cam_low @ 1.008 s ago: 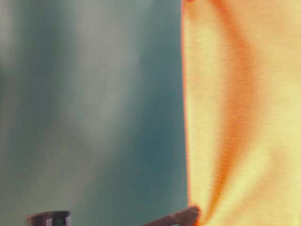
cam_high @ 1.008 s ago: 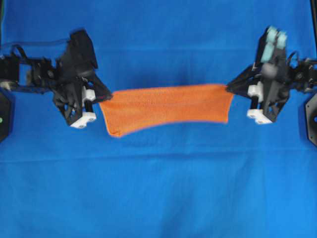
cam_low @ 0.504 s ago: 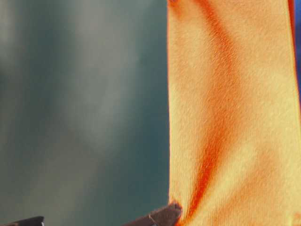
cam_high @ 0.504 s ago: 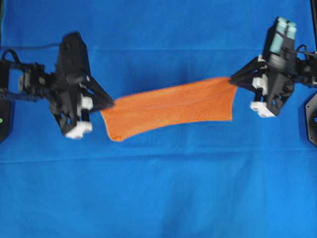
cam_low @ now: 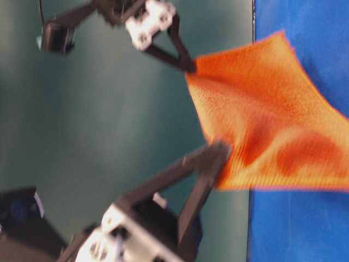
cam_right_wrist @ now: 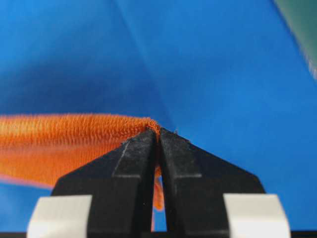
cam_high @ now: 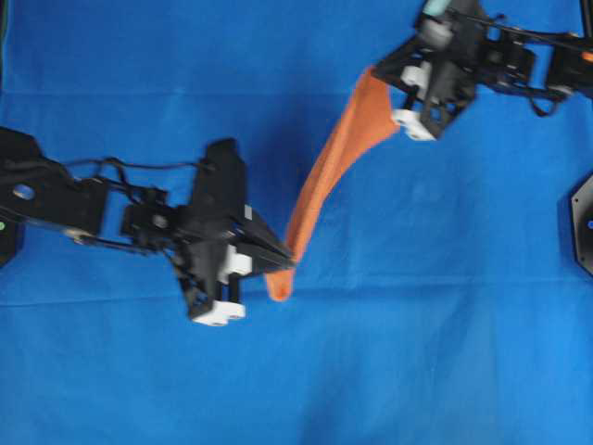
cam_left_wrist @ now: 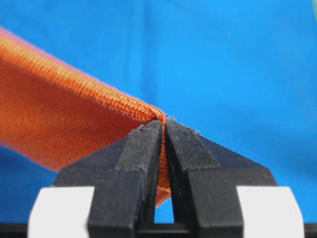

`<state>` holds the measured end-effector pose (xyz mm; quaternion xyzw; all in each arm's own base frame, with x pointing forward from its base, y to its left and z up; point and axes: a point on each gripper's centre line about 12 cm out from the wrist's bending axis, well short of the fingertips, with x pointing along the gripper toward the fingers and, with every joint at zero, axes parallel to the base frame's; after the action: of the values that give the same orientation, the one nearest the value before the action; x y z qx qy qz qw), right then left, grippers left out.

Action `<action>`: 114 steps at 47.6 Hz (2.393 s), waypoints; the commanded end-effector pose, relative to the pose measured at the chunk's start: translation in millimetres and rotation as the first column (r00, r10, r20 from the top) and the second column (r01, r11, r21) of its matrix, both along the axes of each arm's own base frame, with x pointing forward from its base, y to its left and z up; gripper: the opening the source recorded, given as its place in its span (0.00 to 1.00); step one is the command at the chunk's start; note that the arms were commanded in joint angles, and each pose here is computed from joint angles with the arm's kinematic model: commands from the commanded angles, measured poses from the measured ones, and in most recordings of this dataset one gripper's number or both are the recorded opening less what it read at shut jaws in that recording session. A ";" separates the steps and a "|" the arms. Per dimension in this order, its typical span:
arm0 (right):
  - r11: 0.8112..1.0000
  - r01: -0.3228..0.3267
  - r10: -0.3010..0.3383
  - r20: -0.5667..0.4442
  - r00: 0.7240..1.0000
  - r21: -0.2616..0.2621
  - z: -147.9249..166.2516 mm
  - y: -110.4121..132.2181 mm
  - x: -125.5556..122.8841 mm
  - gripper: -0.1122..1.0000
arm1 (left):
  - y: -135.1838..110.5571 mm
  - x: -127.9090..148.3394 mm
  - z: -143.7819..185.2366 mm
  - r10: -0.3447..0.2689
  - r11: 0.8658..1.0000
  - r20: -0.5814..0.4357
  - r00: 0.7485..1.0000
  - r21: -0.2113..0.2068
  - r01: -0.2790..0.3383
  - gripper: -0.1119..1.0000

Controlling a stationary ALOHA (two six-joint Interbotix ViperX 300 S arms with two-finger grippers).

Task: Fold the orange towel.
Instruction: 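Rotate the strip vertical, laying it down with the left gripper below the right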

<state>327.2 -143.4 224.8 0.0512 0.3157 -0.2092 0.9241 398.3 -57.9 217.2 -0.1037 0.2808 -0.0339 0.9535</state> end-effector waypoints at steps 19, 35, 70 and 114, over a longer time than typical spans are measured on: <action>0.996 -0.013 0.015 0.028 1.000 -0.086 21.0 -25.8 38.5 0.13 | -13.3 57.9 8.4 -0.018 1.000 0.087 0.996 0.003 0.018 0.11; 0.997 0.033 -0.033 0.003 0.999 -0.062 11.5 -15.6 -17.3 0.13 | -8.6 104.7 12.0 -0.024 0.999 0.193 0.981 0.045 0.015 0.11; 0.999 -0.025 0.024 -0.040 0.999 -0.023 -43.4 -30.4 42.9 0.13 | 0.8 49.9 -51.2 0.036 0.999 0.073 0.997 -0.028 -0.034 0.11; 0.988 -0.133 0.127 -0.081 0.989 -0.076 -50.5 -12.6 62.7 0.20 | -2.6 29.0 -67.5 0.044 0.997 0.023 0.999 -0.059 -0.043 0.53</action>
<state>383.3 -161.0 161.8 0.0004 0.3607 -0.1719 0.9167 420.8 -58.9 135.4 -0.1361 0.2882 -0.0171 0.9477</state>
